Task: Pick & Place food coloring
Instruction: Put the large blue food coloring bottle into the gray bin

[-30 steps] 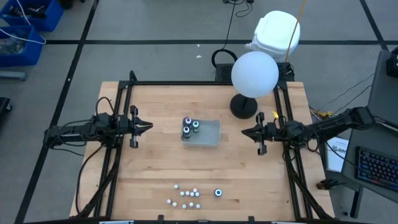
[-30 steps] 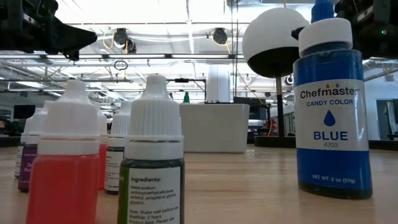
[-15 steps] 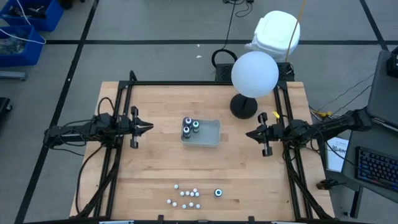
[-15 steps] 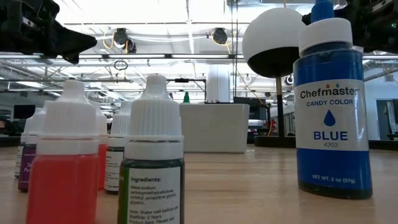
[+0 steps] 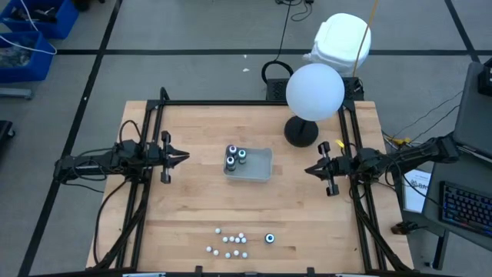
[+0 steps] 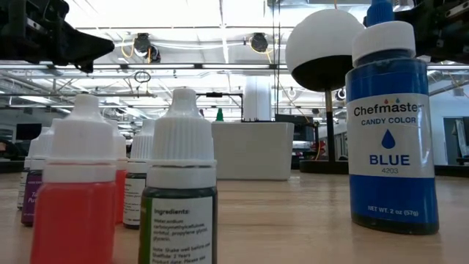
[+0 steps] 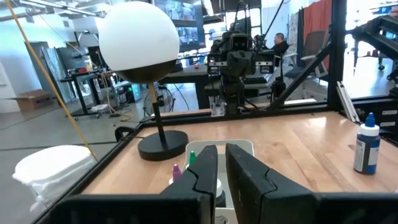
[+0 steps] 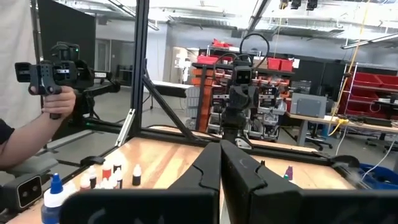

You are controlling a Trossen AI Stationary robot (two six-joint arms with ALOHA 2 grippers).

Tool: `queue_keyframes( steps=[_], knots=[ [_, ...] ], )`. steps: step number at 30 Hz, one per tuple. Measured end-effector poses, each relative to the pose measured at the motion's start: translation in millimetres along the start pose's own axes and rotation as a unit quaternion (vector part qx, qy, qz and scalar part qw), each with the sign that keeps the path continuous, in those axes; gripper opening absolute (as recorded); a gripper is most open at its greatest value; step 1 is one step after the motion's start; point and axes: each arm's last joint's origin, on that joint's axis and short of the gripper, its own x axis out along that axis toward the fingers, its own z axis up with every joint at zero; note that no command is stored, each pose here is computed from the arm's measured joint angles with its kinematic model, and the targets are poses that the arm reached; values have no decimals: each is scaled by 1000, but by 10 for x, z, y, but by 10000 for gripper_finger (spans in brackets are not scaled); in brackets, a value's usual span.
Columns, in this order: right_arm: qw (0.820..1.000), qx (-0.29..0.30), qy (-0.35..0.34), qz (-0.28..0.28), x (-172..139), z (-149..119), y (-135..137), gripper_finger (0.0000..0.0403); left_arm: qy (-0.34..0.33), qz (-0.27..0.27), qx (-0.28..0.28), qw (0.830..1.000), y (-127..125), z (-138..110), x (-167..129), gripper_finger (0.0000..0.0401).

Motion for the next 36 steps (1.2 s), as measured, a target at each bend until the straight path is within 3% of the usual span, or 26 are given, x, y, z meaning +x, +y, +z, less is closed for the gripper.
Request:
queue_keyframes(
  steps=[36],
  knots=[
    [1000, -2, 7, 0, 3, -12, 1, 0, -1, 0, 13, 1000, 0, 3, 0, 42]
  ],
)
